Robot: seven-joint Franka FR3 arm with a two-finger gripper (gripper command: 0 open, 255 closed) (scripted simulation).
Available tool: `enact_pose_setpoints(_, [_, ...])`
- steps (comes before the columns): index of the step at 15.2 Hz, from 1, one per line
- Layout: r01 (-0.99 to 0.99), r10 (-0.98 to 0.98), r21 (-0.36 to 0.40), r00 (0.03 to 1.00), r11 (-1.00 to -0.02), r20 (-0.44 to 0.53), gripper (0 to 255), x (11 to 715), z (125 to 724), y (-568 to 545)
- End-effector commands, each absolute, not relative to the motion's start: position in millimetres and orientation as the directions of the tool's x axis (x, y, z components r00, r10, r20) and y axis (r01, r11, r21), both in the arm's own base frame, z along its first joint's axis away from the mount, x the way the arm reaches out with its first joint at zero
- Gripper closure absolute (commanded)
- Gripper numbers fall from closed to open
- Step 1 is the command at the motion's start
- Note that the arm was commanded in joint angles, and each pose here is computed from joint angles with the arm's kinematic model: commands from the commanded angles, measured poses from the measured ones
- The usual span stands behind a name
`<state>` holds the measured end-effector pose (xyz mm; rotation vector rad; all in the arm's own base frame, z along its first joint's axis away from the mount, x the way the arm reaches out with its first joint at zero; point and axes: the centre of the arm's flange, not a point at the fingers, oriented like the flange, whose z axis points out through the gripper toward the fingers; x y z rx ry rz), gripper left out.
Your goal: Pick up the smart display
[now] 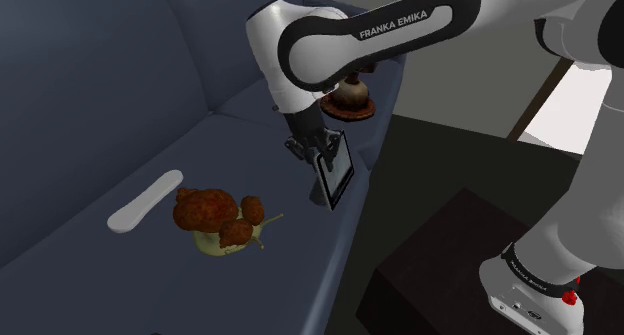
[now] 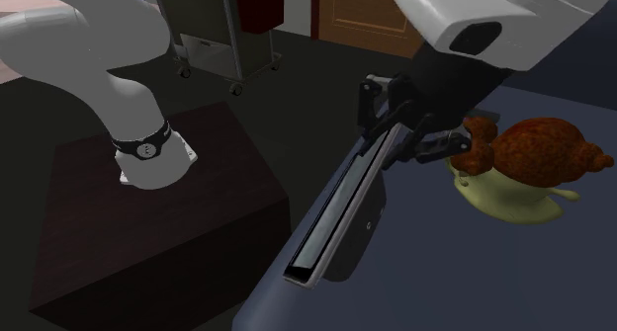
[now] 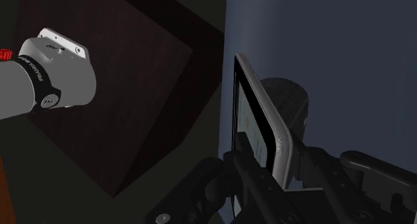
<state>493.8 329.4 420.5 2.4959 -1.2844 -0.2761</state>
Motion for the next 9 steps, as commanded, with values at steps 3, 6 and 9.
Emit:
enact_pose_setpoints(3, [-0.755,-0.816,0.366,0.577,-0.545,-0.025,255,494,442,330])
enact_pose_setpoints(6, [-0.755,-0.816,0.366,0.577,-0.545,-0.025,255,494,458,330])
enact_pose_setpoints(9, [-0.755,-0.816,0.366,0.577,-0.545,-0.025,255,494,464,330])
